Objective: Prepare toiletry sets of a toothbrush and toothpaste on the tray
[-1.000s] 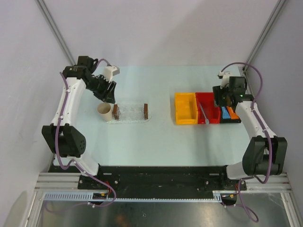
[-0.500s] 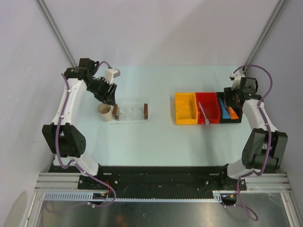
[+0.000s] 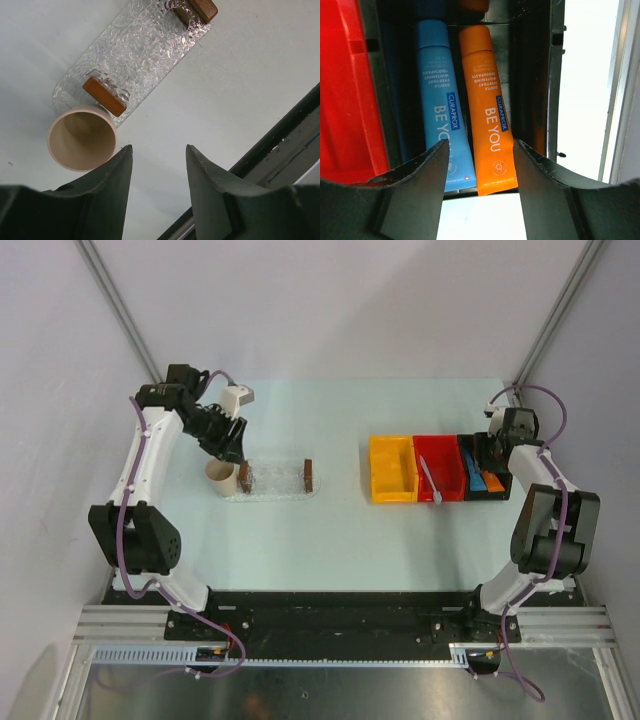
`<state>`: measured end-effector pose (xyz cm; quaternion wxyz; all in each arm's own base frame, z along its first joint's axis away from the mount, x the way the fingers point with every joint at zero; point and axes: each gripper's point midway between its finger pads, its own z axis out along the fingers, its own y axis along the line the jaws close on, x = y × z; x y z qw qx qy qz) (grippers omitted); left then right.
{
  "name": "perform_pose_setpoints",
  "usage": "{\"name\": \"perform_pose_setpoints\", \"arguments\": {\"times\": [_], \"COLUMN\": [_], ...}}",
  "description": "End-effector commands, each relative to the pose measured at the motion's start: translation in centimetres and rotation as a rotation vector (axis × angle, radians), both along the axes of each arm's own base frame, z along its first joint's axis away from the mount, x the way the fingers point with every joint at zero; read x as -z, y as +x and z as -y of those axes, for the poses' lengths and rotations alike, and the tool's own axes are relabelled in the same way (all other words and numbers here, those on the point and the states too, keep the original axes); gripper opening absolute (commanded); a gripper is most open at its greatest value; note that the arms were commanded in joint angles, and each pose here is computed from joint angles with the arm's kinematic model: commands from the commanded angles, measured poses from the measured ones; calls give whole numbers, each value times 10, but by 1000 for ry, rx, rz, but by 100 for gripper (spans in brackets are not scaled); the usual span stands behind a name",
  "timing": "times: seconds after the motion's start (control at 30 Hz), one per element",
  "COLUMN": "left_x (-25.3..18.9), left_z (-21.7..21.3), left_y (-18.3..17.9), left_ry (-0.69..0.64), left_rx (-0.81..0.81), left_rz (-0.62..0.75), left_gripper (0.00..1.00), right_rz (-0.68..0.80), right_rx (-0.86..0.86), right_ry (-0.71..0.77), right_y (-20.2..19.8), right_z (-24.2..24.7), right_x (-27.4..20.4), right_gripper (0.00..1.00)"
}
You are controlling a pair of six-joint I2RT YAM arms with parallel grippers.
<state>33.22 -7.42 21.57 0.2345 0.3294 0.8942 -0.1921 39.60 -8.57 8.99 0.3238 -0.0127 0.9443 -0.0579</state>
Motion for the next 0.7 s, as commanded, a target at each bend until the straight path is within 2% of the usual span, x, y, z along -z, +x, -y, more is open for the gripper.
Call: {"name": "perform_pose_setpoints", "arguments": {"times": [0.0, 0.67], "left_x": [-13, -10], "left_z": [7, 9], "left_y": [-4, -3], "left_ry": [-37, -43], "left_rx": [42, 47], "left_rz": [54, 43], "left_gripper": [52, 52], "right_rz": [41, -27], "right_rx": [8, 40], "right_ry": [-38, -75], "right_y": [18, 17], "right_z": [12, 26], "right_x": [-4, 25], "right_gripper": [58, 56]}}
